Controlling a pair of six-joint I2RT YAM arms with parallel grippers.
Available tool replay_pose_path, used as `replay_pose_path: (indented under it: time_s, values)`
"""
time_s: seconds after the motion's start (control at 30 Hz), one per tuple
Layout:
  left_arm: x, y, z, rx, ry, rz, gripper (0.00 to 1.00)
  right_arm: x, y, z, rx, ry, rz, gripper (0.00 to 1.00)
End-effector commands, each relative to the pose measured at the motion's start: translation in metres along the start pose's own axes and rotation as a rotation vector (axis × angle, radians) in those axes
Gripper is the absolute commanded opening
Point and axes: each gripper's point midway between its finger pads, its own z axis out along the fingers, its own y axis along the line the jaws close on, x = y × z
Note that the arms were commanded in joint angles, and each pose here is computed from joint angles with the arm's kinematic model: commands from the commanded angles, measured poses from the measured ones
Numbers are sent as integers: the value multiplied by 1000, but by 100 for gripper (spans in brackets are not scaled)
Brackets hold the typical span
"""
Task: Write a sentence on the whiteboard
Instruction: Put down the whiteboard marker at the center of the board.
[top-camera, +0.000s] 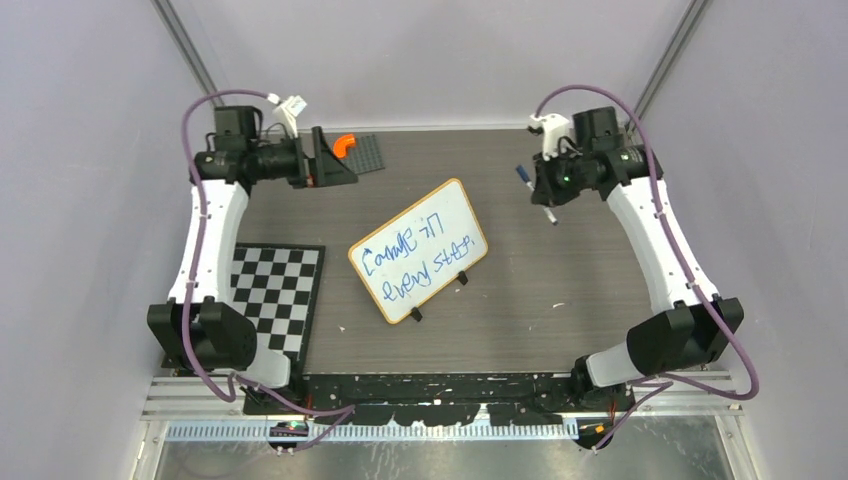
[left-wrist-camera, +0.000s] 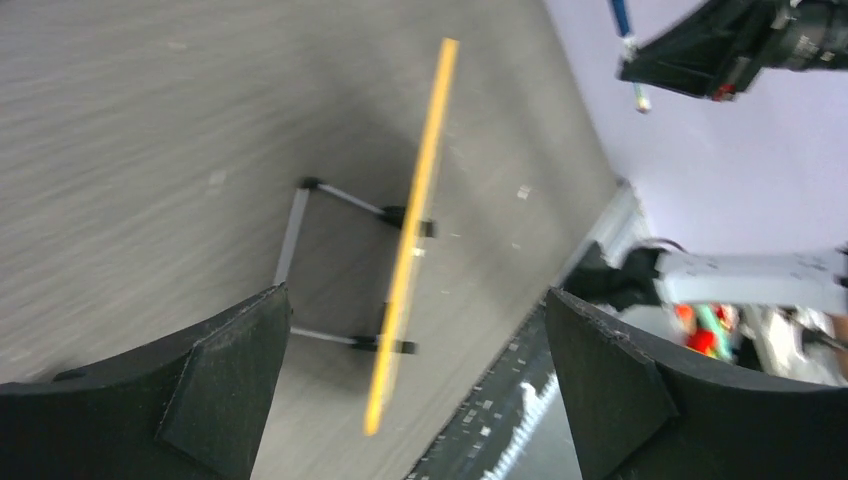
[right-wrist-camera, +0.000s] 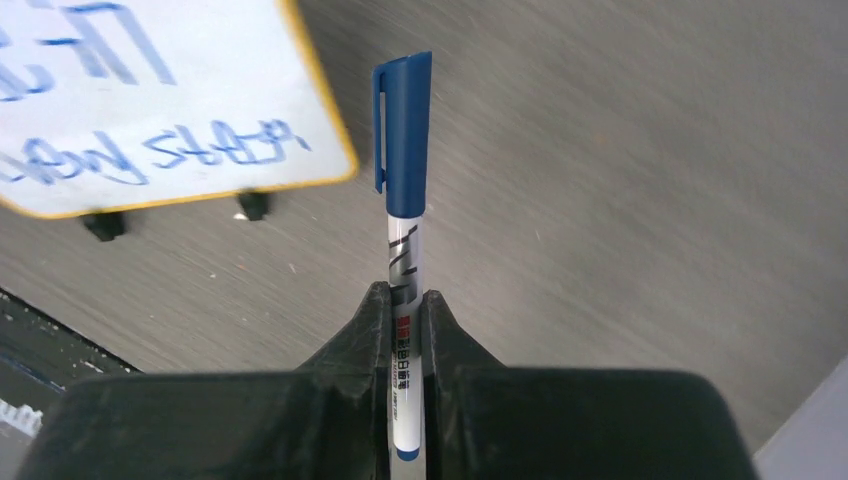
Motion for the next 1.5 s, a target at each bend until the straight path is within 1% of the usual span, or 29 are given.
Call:
replay_pose_path:
  time_s: [0.0,0.07,0.17,0.3,0.4,0.47,0.73,0.8,0.87,1.0,1.1,1.13,1.2,1.27,1.37,1.47]
  values:
    - [-3,42,-33,-218,-4,8,100,42,-39,14,36,70,221,0]
    - [4,63,-40,-313,5,5,100,69,-57,25,86,120,295,0]
    - [14,81,-45,-401,1,27,100,102,-76,45,164,171,375,0]
    - [33,92,-46,-448,17,25,100,141,-95,70,237,236,450,2]
    - [42,97,-49,-477,21,22,100,157,-101,92,261,256,494,4]
    - [46,99,-51,-490,26,52,100,165,-106,104,274,266,509,6]
    - [61,102,-52,-501,45,50,100,189,-120,137,311,337,547,9]
    - [64,102,-51,-499,44,50,100,194,-120,141,307,353,552,14]
    - [66,102,-51,-495,45,50,100,197,-118,143,303,360,559,17]
    - [71,102,-49,-483,57,38,100,202,-113,144,283,372,571,27]
    - [73,101,-48,-478,59,32,100,201,-108,141,267,375,573,38]
    - [73,100,-49,-479,58,30,100,199,-107,139,264,371,572,40]
    - [74,99,-49,-476,59,31,100,191,-105,132,256,356,571,42]
    - [75,99,-49,-476,59,29,100,180,-104,123,247,336,569,46]
    - [75,96,-49,-462,72,4,100,155,-102,105,222,283,562,52]
    - [70,97,-51,-438,73,-37,100,124,-103,83,189,216,554,69]
